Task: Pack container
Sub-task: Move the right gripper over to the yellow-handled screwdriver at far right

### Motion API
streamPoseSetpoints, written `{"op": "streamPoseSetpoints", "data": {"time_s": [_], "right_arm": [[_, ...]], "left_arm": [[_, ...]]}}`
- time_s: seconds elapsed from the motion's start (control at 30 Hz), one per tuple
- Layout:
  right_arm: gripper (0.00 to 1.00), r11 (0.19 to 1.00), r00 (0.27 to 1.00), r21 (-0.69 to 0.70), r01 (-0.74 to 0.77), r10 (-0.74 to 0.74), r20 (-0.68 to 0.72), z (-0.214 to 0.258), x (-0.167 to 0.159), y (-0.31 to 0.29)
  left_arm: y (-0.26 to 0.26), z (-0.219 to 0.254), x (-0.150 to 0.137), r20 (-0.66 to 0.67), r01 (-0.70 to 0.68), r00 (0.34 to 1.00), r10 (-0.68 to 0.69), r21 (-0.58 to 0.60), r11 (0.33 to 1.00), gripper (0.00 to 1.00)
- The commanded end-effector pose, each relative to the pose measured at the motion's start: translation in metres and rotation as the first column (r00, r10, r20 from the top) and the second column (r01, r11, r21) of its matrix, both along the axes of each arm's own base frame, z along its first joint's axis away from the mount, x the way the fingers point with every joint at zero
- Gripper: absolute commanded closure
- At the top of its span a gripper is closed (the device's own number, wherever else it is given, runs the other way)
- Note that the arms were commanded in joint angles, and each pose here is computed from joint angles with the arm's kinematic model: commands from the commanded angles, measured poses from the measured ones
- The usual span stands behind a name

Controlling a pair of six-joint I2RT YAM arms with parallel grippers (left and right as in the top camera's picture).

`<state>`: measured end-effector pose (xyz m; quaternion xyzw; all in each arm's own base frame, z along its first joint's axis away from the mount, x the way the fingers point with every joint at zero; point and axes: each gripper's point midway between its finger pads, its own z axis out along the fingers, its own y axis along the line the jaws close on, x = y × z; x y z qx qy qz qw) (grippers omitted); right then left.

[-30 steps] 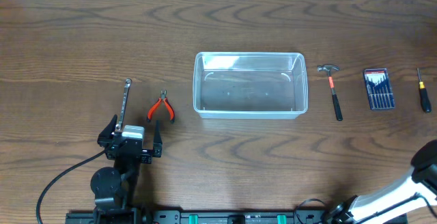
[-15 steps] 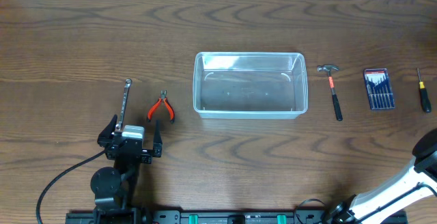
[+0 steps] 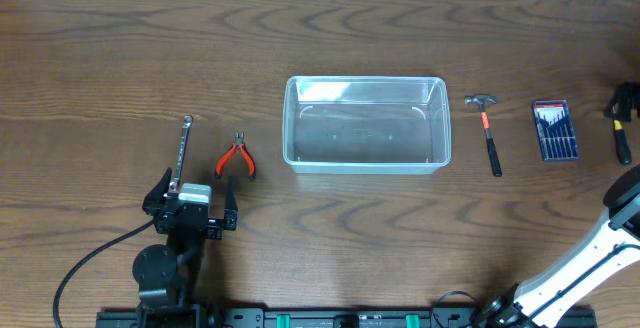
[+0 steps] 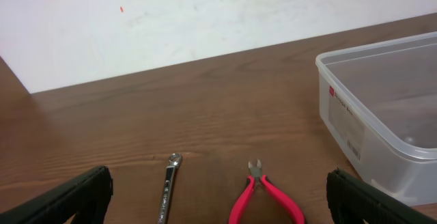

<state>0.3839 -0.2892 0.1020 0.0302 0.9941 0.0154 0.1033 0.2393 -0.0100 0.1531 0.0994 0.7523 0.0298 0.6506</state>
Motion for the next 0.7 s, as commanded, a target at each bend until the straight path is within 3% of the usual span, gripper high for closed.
{"op": "streamPoseSetpoints", "data": {"time_s": [0.0,0.4,0.67], "right_arm": [[0.01,0.997,0.996,0.007,-0.08,0.08,0.027,0.006,0.007,0.006],[0.01,0.994,0.996,-0.108,-0.003,-0.007,-0.09,-0.018,-0.001,-0.02],[0.01,0.995,0.993,-0.101,0.014,-0.026,-0.114,-0.025,-0.004,-0.019]], "left_arm": [[0.002,-0.015,0.0,-0.03,-0.008,1.0,0.008,0.008,1.0,0.02],[0.002,-0.015,0.0,-0.03,-0.008,1.0,0.008,0.008,1.0,0.02],[0.002,-0.015,0.0,-0.03,-0.008,1.0,0.008,0.008,1.0,0.02]]}}
